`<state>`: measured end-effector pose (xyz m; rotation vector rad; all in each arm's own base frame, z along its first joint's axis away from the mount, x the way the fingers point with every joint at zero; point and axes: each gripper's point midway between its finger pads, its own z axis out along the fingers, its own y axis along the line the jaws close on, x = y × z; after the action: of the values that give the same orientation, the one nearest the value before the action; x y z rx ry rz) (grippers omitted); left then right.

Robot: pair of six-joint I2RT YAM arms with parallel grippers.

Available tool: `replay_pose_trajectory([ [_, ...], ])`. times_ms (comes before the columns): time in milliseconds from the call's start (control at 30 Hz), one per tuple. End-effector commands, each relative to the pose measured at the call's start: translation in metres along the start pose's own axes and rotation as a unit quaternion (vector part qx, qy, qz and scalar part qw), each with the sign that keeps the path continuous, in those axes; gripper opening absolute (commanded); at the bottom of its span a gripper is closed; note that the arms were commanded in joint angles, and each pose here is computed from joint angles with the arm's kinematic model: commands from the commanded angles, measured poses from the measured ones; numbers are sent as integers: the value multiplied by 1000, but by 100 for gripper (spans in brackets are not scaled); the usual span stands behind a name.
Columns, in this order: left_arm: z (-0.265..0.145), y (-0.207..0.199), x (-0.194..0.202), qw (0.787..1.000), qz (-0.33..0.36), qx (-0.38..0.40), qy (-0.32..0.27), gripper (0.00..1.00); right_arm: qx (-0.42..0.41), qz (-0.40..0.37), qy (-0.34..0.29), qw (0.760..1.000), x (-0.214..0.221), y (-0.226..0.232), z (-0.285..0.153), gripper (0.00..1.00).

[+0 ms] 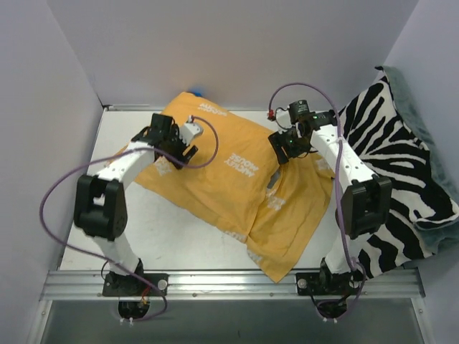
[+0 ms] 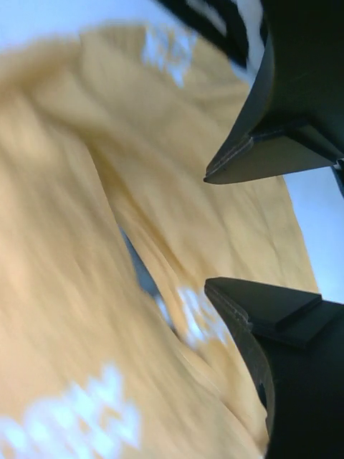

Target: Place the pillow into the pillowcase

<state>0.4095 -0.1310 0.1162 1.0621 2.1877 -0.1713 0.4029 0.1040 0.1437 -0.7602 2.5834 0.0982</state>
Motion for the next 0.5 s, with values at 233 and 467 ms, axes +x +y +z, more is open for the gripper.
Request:
replay_pose_trajectory([
  [233, 72, 35, 81, 988, -15, -38, 150, 64, -171, 33, 97, 980, 78, 95, 1, 50],
  [467, 17, -43, 103, 986, -29, 31, 164, 57, -179, 58, 80, 979, -1, 76, 78, 32],
])
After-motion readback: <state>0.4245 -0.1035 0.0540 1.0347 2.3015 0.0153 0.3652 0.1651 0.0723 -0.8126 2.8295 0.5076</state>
